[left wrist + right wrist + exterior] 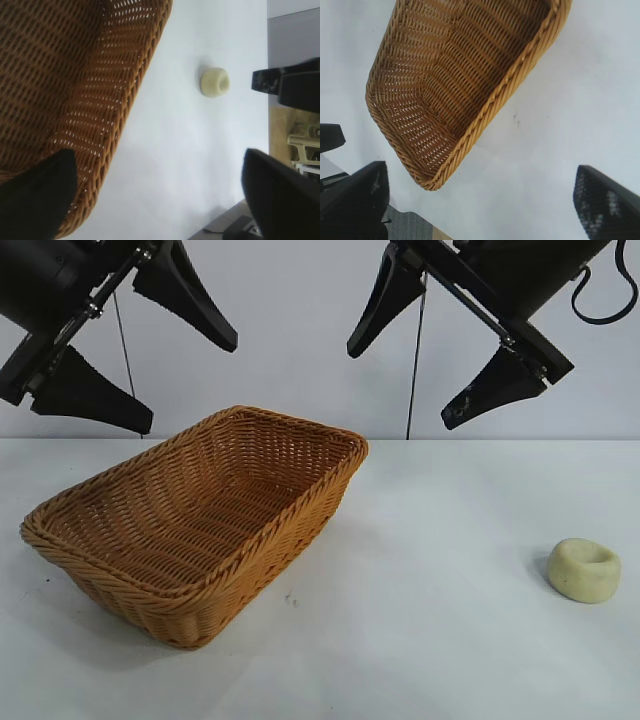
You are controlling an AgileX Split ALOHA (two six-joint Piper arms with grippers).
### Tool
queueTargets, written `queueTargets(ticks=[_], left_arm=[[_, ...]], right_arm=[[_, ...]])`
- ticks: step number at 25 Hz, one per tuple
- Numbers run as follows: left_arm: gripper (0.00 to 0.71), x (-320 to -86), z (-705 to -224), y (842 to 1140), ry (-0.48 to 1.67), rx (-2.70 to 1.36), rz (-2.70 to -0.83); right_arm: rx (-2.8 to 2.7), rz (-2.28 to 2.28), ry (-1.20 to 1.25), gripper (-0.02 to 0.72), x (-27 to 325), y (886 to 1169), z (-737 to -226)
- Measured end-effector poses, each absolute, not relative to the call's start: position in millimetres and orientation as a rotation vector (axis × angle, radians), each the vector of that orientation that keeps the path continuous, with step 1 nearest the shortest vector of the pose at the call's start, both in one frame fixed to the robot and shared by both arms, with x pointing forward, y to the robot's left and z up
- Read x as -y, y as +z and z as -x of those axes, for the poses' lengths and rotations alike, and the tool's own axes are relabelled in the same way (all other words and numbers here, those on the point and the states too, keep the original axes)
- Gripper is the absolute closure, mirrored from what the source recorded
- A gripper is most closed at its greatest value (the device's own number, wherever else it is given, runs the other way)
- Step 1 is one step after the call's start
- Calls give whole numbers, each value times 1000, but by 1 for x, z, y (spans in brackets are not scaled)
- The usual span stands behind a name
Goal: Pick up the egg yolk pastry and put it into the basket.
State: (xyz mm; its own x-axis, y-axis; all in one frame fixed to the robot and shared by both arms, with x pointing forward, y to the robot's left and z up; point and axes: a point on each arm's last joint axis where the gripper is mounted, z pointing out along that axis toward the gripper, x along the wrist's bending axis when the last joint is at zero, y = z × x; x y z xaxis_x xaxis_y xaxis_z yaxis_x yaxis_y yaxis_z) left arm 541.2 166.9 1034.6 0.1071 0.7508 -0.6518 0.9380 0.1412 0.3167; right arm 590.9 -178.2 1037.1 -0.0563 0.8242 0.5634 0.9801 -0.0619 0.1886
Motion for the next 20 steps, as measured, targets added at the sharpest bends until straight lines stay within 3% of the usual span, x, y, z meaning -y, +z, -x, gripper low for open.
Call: queueTargets(ticks=[14,20], left_arm=[[51,-167,-542,1035,-316,-1683,-1635],[51,-188,-547,1039,-302,-1785,-1540]], right_arm=[[1937,1954,-827,10,178,1037,-592],[1937,1954,-827,10,178,1037,-592]])
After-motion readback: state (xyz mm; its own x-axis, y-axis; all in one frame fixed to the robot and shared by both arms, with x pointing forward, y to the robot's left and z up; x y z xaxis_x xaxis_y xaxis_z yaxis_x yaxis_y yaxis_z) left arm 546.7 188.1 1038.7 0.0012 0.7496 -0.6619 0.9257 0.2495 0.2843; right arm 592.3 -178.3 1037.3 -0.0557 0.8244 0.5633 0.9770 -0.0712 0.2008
